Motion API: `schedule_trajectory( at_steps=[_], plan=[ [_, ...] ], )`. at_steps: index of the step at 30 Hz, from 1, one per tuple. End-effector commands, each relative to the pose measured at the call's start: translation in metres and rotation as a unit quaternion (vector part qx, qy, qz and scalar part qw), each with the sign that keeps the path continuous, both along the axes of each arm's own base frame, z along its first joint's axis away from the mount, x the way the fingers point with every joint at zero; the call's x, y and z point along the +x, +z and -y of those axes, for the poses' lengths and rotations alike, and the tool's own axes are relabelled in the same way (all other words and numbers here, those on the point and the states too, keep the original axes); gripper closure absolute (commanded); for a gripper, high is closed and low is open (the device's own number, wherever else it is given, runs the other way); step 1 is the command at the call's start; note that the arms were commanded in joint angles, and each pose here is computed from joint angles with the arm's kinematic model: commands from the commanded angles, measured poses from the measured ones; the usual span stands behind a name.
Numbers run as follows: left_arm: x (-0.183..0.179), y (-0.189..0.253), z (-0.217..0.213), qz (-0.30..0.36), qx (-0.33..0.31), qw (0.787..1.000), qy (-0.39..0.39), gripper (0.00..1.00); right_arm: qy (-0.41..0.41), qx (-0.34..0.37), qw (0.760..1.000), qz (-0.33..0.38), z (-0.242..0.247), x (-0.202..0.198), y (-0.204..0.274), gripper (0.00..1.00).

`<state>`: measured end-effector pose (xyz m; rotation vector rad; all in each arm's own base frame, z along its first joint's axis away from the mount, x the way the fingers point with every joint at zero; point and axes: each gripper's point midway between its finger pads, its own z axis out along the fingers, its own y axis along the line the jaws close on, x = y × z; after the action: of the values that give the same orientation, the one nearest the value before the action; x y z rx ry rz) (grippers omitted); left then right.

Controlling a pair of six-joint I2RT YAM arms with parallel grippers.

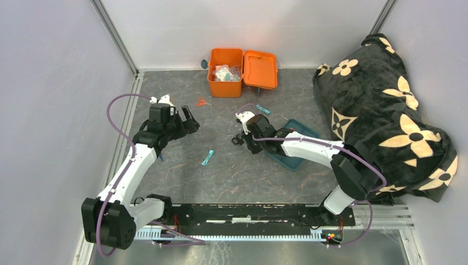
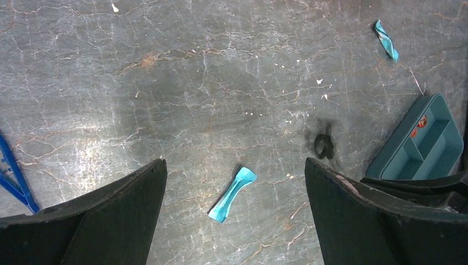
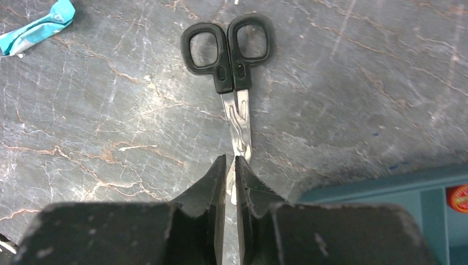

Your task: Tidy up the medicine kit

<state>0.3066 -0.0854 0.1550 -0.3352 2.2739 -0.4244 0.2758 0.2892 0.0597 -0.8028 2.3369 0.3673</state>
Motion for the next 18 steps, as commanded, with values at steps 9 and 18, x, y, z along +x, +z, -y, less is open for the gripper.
schedule_trajectory(
  at_steps=[9,18],
  plan=[
    [0.01,0.005,0.01,0.014,-0.024,1.0,-0.014,0.0,-0.113,0.043,0.991,0.055,0.061,0.011,0.04,0.9],
    [0.008,0.007,0.008,0.016,-0.022,1.0,-0.011,0.0,-0.011,0.024,1.0,0.008,0.006,0.017,0.023,0.69]
  ],
)
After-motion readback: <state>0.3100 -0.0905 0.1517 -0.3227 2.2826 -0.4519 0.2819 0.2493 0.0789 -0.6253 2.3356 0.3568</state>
